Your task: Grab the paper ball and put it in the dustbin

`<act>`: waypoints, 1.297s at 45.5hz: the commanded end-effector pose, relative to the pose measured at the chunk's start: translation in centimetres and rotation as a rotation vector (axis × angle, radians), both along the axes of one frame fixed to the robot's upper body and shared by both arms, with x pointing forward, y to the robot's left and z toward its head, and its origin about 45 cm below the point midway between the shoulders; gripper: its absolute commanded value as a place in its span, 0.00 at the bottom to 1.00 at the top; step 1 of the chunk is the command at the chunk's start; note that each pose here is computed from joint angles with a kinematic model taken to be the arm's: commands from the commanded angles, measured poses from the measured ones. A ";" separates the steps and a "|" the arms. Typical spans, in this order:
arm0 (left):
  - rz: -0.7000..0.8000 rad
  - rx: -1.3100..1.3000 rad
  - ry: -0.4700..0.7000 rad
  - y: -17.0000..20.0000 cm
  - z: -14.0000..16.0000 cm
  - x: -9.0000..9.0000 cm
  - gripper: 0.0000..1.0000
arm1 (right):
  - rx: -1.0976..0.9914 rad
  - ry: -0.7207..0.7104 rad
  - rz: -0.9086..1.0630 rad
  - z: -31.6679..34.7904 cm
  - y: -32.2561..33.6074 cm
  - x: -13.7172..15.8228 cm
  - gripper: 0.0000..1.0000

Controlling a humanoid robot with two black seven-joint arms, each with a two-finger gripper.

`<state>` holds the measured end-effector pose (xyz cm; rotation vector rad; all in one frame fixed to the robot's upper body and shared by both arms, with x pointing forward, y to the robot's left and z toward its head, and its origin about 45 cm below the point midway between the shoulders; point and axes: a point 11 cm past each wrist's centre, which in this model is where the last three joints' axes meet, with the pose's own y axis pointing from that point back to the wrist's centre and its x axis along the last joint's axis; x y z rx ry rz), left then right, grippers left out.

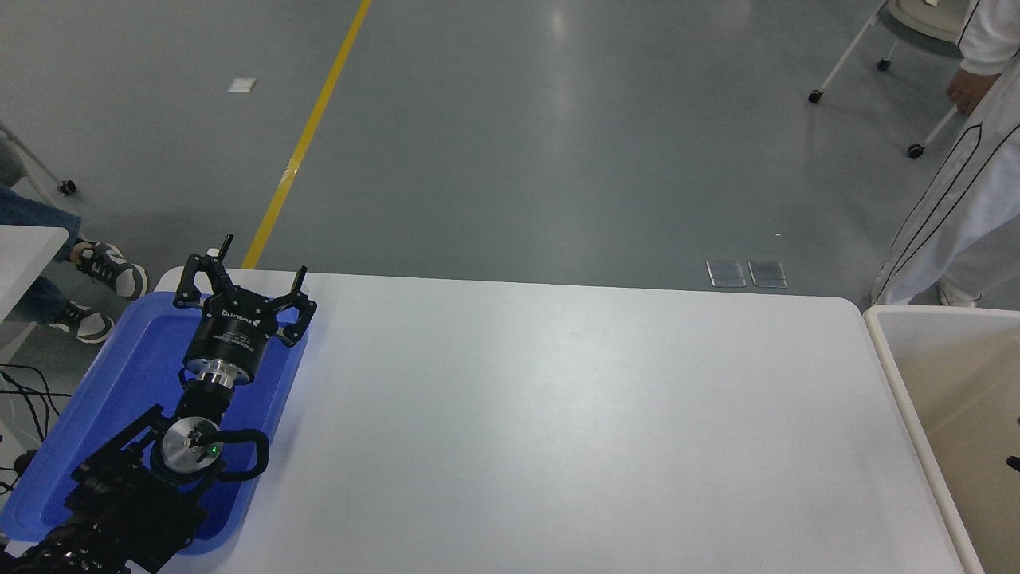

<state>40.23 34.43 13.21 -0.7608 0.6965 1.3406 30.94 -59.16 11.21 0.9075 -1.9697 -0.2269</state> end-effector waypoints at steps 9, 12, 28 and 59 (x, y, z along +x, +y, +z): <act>0.000 0.000 0.000 0.0 0.0 0.0 1.00 | 0.400 -0.417 -0.026 3.9 5.1 5.6 1.00; 0.000 0.000 0.000 0.0 0.0 0.0 1.00 | 0.404 -0.507 0.039 4.9 6.3 6.6 1.00; 0.000 0.000 0.000 0.0 0.0 0.0 1.00 | 0.640 -0.740 0.179 2.1 12.6 6.8 1.00; -0.001 0.001 0.000 0.0 0.0 0.0 1.00 | 0.859 -0.925 0.213 -0.3 19.5 6.7 1.00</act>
